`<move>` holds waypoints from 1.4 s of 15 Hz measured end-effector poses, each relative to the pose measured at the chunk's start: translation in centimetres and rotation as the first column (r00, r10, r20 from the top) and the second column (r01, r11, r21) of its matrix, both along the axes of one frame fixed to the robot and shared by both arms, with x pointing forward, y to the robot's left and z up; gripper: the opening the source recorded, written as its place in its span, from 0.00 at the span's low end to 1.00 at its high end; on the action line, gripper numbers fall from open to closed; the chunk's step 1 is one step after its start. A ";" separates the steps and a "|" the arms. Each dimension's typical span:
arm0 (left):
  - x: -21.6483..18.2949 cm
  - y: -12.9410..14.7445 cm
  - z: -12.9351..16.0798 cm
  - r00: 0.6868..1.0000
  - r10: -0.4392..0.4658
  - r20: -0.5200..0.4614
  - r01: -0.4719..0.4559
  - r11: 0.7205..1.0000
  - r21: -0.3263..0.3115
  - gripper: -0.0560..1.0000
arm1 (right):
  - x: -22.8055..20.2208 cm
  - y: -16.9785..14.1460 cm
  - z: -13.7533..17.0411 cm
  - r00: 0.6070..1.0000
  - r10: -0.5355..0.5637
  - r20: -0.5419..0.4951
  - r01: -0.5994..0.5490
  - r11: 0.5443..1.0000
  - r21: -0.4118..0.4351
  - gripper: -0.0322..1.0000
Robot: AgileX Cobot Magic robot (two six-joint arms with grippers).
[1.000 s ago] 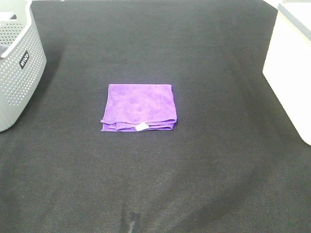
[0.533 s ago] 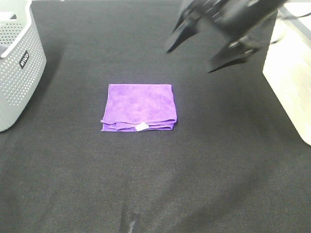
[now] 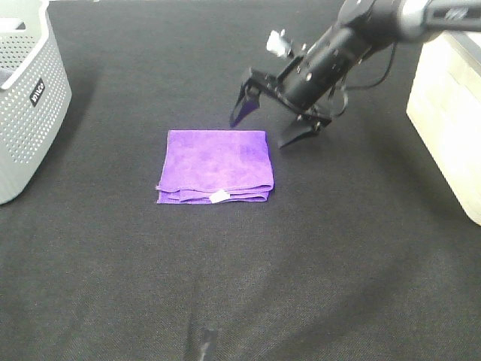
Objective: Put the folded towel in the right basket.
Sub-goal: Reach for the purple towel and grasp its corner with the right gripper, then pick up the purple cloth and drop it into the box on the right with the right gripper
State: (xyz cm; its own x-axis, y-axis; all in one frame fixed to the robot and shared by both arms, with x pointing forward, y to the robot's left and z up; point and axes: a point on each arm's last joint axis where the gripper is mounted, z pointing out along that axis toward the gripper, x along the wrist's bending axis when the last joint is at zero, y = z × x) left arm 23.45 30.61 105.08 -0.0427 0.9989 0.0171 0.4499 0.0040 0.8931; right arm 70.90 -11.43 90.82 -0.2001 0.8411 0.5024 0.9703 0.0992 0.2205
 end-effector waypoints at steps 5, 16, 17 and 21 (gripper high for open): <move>0.0 0.0 0.0 1.000 0.000 0.000 0.000 1.000 0.000 0.99 | 0.4 -0.3 -2.9 0.998 -0.020 -0.051 0.017 0.999 -0.051 0.96; 0.0 0.0 0.0 1.000 0.000 0.000 0.000 1.000 0.000 0.99 | -1.9 6.3 -5.8 0.995 0.074 -0.065 -0.076 0.997 -0.030 0.23; 0.0 0.0 0.0 1.000 0.000 0.000 0.000 1.000 0.000 0.99 | -1.9 6.3 -5.6 0.995 0.080 -0.054 -0.082 0.996 -0.041 0.15; 0.0 0.0 0.0 1.000 0.000 0.000 0.000 1.000 0.000 0.99 | -2.2 5.9 -3.2 0.992 0.130 -0.002 -0.129 0.986 -0.107 0.15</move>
